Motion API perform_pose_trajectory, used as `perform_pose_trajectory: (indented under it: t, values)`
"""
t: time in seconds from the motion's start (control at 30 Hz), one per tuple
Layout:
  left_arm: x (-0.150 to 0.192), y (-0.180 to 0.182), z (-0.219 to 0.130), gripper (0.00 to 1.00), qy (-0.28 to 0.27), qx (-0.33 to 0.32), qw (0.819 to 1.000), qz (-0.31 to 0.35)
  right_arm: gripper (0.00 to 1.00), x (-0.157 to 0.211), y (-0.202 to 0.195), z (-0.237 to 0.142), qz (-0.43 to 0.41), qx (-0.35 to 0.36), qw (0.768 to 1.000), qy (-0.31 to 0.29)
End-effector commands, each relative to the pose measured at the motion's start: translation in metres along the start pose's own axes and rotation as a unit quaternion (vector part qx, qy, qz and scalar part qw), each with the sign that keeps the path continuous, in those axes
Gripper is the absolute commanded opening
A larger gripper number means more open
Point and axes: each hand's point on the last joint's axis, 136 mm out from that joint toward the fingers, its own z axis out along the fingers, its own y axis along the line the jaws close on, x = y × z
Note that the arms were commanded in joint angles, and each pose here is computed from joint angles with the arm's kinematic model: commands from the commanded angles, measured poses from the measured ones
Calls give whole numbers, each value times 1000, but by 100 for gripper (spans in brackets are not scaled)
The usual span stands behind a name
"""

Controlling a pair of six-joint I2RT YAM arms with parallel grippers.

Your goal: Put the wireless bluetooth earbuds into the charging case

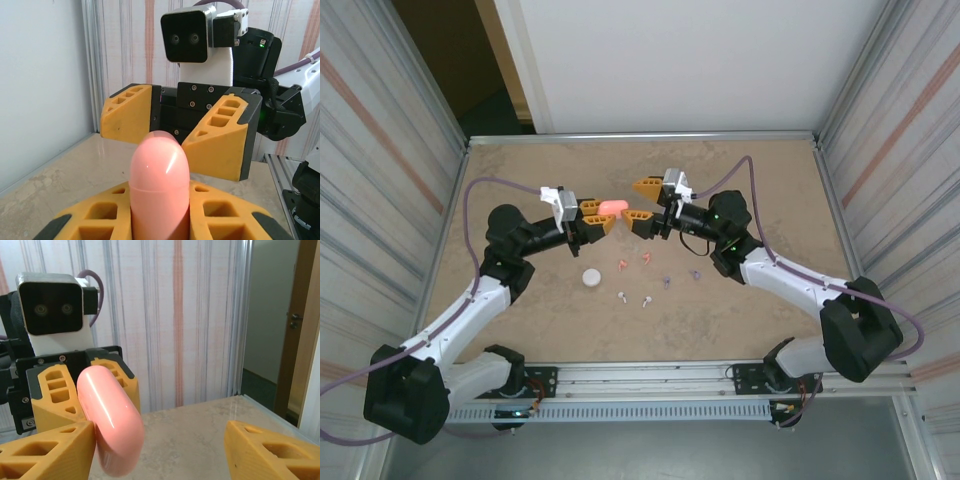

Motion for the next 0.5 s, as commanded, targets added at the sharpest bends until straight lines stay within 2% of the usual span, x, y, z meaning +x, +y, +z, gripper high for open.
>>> perform_pose_trajectory:
  t: [0.0, 0.47]
  values:
    - [-6, -8, 0, 0, -4, 18, 1000, 17, 66, -22, -11, 2, -8, 17, 999, -25]
    - [-6, -9, 0, 0, -3, 20, 1000, 17, 65, -26, -20, 5, -16, 26, 999, -23]
